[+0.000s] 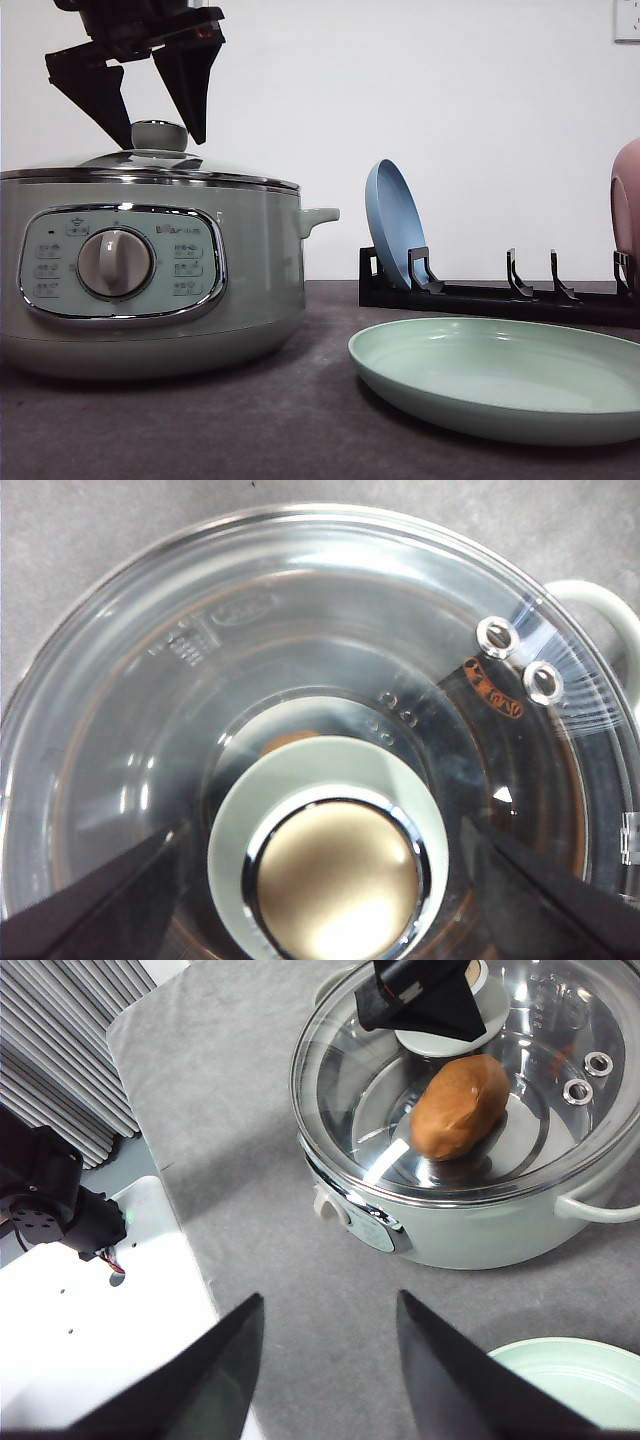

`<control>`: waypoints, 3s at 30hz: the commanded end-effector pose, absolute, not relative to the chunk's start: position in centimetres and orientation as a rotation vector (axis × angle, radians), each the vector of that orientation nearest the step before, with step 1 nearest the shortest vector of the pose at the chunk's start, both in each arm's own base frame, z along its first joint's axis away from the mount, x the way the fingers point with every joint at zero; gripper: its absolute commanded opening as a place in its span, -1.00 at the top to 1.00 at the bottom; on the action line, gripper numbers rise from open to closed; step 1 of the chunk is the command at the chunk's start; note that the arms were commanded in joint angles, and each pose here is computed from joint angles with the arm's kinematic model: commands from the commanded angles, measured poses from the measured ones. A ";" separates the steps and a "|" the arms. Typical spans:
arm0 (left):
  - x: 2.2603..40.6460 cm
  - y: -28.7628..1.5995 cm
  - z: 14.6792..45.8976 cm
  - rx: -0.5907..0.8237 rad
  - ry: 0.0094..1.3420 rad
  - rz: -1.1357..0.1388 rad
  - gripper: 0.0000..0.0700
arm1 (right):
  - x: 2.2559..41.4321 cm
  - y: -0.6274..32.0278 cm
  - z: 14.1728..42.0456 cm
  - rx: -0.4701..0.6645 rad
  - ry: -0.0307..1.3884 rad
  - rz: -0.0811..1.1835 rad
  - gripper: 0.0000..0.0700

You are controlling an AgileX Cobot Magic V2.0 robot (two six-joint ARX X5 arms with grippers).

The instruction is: Transfer potato from steamer to green plate

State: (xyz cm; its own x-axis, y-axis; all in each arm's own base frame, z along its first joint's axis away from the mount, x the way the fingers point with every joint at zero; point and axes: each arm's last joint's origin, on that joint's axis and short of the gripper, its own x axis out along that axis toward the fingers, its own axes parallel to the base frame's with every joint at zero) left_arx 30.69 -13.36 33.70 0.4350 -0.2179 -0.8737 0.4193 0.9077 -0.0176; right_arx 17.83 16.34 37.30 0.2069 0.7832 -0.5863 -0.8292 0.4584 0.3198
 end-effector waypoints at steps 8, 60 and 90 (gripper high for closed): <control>31.1 -13.7 33.9 0.219 1.043 -0.403 0.03 | 17.9 16.6 37.7 -0.081 0.750 1.137 0.25; 26.4 -2.4 42.7 0.056 0.811 -0.117 1.00 | 18.1 16.6 37.6 -0.075 0.759 1.075 -0.20; 26.3 1.5 42.7 0.005 0.822 0.021 1.00 | 29.5 28.5 36.6 -0.032 0.801 1.020 -0.37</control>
